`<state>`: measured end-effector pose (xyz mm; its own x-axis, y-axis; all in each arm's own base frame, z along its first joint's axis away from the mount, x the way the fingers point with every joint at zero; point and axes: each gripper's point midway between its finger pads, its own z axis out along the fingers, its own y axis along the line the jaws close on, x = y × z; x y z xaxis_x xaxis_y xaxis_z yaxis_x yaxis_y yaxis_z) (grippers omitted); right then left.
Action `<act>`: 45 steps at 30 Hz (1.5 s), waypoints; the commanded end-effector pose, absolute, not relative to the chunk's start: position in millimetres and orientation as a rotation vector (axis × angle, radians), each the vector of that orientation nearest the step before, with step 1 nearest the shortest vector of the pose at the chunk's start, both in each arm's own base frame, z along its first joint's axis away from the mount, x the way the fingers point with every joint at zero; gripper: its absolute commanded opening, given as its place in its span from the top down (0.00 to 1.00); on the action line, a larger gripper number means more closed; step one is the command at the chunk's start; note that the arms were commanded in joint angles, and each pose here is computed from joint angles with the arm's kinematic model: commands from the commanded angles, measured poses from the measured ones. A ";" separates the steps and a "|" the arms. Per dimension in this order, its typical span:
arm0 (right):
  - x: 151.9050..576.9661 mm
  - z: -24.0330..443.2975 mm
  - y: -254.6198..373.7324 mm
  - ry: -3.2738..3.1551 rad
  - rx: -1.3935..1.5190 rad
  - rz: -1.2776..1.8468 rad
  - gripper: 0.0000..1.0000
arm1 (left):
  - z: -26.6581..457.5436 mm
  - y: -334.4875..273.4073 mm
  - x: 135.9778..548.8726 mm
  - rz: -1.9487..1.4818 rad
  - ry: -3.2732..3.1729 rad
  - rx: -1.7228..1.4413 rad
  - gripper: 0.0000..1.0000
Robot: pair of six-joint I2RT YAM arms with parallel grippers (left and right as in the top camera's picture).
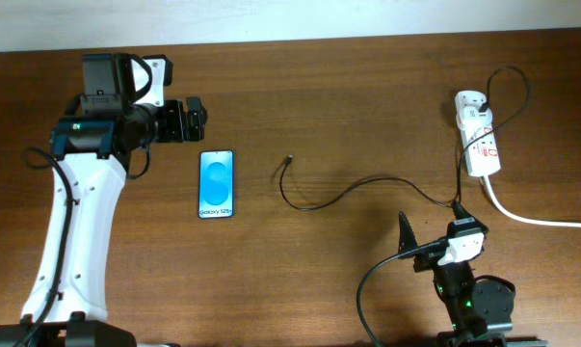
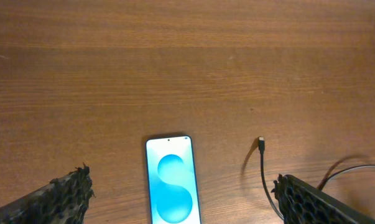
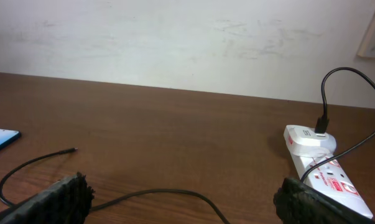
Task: Plug charger to phone and switch on socket
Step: 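Move the left gripper over the phone and grasp its top edge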
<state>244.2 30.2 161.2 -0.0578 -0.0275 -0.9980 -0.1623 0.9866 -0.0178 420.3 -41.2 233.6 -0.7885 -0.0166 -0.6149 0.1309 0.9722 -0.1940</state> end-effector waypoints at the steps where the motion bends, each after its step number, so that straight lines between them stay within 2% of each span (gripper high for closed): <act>1: 244.1 159.0 30.4 1.631 -0.143 0.113 0.02 | 230.1 -42.0 423.3 -0.311 2.473 0.094 0.01; 4: 244.1 159.0 30.4 1.631 -0.143 0.113 0.02 | 207.1 -50.3 425.4 -0.326 2.537 0.109 0.01; 11: 244.1 159.1 30.4 1.630 -0.143 0.113 0.02 | 107.3 -64.1 422.0 -0.247 2.830 0.081 0.01; 17: 244.1 159.0 30.4 1.631 -0.143 0.113 0.02 | 58.8 -51.3 412.2 -0.134 2.978 0.045 0.01; 32: 244.1 159.0 30.4 1.631 -0.143 0.113 0.02 | 27.1 -74.1 397.1 -0.112 3.079 0.139 0.01; 38: 244.1 159.0 30.4 1.631 -0.143 0.113 0.02 | 12.8 -69.4 390.9 -0.069 3.133 -0.013 0.01; 45: 244.1 159.1 30.4 1.630 -0.143 0.113 0.02 | -0.7 -67.8 384.5 -0.054 3.180 -0.025 0.01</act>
